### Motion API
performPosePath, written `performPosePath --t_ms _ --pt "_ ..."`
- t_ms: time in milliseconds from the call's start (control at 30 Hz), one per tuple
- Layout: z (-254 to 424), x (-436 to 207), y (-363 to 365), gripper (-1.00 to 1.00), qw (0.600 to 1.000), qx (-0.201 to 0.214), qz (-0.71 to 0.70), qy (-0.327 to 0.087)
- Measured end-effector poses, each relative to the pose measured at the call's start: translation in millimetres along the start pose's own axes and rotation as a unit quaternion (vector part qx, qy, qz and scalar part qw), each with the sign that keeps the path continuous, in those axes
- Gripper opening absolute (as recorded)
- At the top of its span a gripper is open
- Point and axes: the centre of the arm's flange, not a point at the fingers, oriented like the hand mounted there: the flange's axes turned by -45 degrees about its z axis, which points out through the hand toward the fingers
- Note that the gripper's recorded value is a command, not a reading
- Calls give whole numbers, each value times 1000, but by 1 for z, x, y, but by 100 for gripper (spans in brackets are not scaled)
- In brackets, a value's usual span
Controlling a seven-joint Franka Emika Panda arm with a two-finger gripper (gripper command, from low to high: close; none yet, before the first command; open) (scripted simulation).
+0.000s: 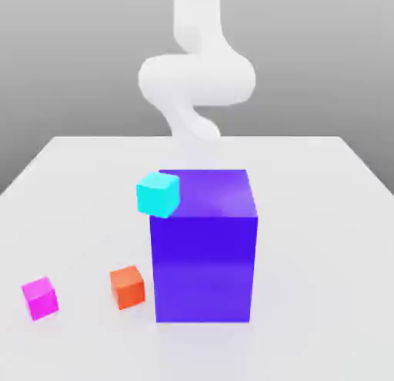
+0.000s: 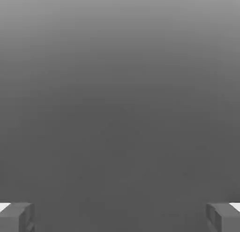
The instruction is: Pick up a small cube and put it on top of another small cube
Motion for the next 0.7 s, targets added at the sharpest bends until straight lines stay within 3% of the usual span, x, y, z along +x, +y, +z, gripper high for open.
performPosePath --t_ms 333,700 --pt "190 -64 122 0 976 -37 162 -138" --pt "312 -239 255 0 893 -132 340 -264"
